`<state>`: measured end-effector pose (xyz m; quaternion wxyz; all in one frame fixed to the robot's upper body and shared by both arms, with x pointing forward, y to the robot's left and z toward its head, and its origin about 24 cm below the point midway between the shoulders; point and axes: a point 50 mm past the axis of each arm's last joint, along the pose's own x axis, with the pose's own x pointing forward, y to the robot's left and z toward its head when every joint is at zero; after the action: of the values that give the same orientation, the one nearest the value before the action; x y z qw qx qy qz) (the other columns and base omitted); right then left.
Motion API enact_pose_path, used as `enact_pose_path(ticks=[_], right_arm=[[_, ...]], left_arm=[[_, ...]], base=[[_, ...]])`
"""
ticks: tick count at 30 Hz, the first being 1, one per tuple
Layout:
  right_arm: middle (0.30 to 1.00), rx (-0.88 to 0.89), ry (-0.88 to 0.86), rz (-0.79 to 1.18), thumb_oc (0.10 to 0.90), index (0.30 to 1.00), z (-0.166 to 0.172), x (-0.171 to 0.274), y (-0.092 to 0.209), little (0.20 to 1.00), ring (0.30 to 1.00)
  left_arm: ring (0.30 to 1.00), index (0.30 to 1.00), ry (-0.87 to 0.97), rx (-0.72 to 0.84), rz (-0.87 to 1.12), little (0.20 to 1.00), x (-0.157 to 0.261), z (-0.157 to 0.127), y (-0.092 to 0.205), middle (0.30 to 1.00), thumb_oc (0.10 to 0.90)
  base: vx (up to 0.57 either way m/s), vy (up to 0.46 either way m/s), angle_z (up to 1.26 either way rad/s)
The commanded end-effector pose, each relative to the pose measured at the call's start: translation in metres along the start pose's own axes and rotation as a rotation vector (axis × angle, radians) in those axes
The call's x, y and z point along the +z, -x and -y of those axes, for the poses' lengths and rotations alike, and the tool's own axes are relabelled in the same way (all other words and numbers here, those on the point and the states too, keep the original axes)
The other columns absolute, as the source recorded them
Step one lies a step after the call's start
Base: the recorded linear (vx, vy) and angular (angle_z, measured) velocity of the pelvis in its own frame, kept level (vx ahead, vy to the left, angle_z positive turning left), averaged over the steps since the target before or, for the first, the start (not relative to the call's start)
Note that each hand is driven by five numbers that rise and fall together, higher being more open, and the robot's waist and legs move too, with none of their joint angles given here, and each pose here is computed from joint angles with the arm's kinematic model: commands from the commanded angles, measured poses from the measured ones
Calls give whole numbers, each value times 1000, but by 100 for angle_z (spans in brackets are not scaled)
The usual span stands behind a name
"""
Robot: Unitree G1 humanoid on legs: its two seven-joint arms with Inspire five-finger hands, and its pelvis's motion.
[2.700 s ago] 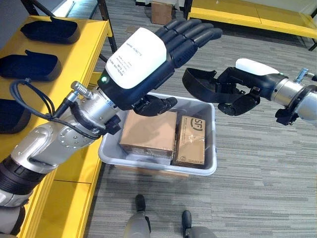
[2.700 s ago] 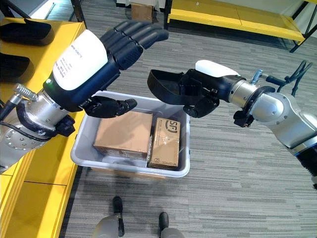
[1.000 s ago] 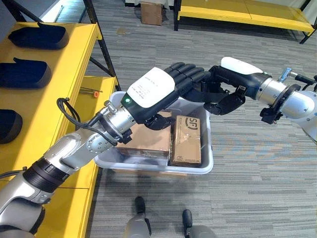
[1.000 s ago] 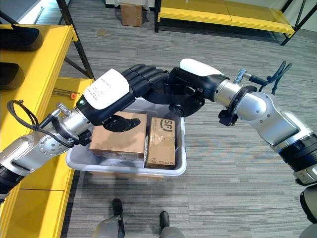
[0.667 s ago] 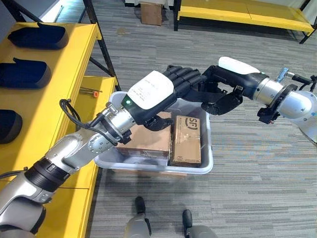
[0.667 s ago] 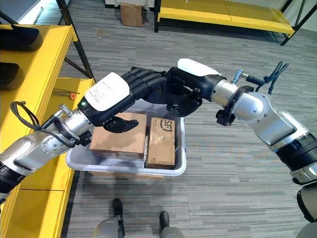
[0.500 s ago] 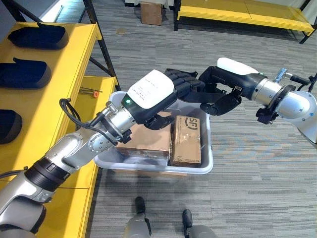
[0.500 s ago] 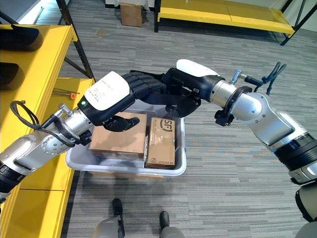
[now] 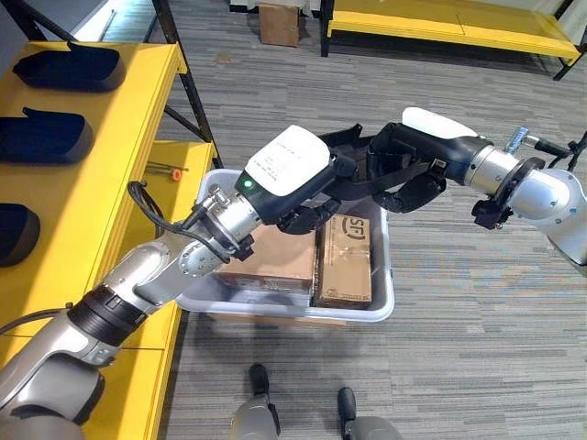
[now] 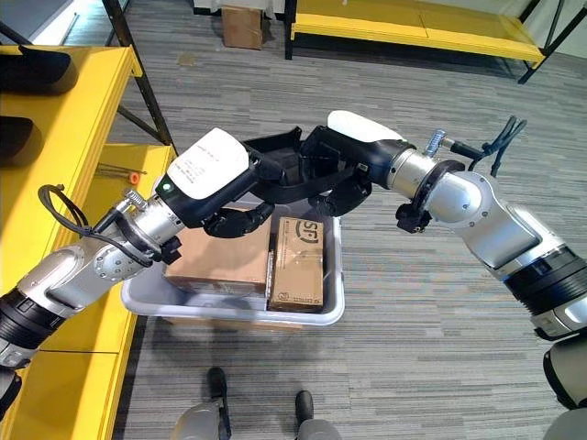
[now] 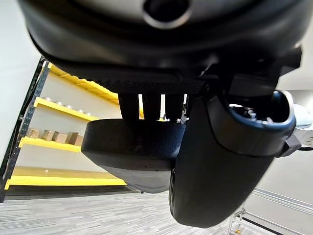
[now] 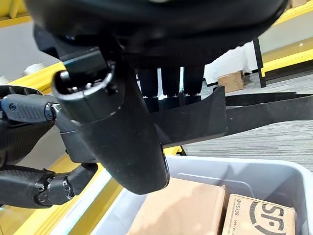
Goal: Move parts from the plastic box to the shelf.
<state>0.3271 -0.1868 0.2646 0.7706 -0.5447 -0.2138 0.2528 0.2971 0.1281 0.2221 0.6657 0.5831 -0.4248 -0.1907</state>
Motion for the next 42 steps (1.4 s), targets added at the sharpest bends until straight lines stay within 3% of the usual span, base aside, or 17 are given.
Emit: enact_pose_path(ticks=[1,7,8,9,12,13,20,28,32,42], right_arm=[[300,-171,-121,237,400,300,17,36,-22,300,300],[300,-202,-145,243,400,300,18,35,-18,300,300],[404,-213,-152,240,475,404,19,34,-17,404,404],[1000,-243,-209,247,900,1000,18,31,-13,1000,1000],[1000,-265,-223,235,900,1000,17,28,-11,1000,1000],[1000,-308,-351,252,900,1000,12,23,-4,1000,1000],[1000,-453,-475,218,900,1000,3,7,33,1000,1000],[1000,-625,-537,159,900,1000,-9,-4,95,1000,1000],[1000,-688,-647,101,900,1000,-33,-9,131,1000,1000],[1000,-760,-836,-11,900,1000,-83,-14,153,1000,1000]], left_arm=[[300,300,106,45,18,300,9,23,-10,300,400],[300,300,98,48,2,300,6,22,-7,300,400],[300,300,97,50,-3,300,5,22,-6,300,400],[300,300,98,57,-20,300,3,21,-2,300,400],[300,300,92,59,-28,300,1,20,-1,300,400],[300,300,104,67,-61,300,-3,21,5,300,400],[300,300,15,58,-150,300,-18,6,36,300,400],[300,300,-129,98,-289,300,-31,-23,84,300,400],[300,300,-205,152,-344,300,-26,-40,109,300,400],[300,300,-300,291,-415,300,-10,-68,141,300,400]], base=[[0,0,0],[0,0,0],[0,0,0],[0,0,0],[0,0,0],[0,0,0],[13,-1,-9],[12,-1,-1],[19,-4,-3],[-4,-9,-2]])
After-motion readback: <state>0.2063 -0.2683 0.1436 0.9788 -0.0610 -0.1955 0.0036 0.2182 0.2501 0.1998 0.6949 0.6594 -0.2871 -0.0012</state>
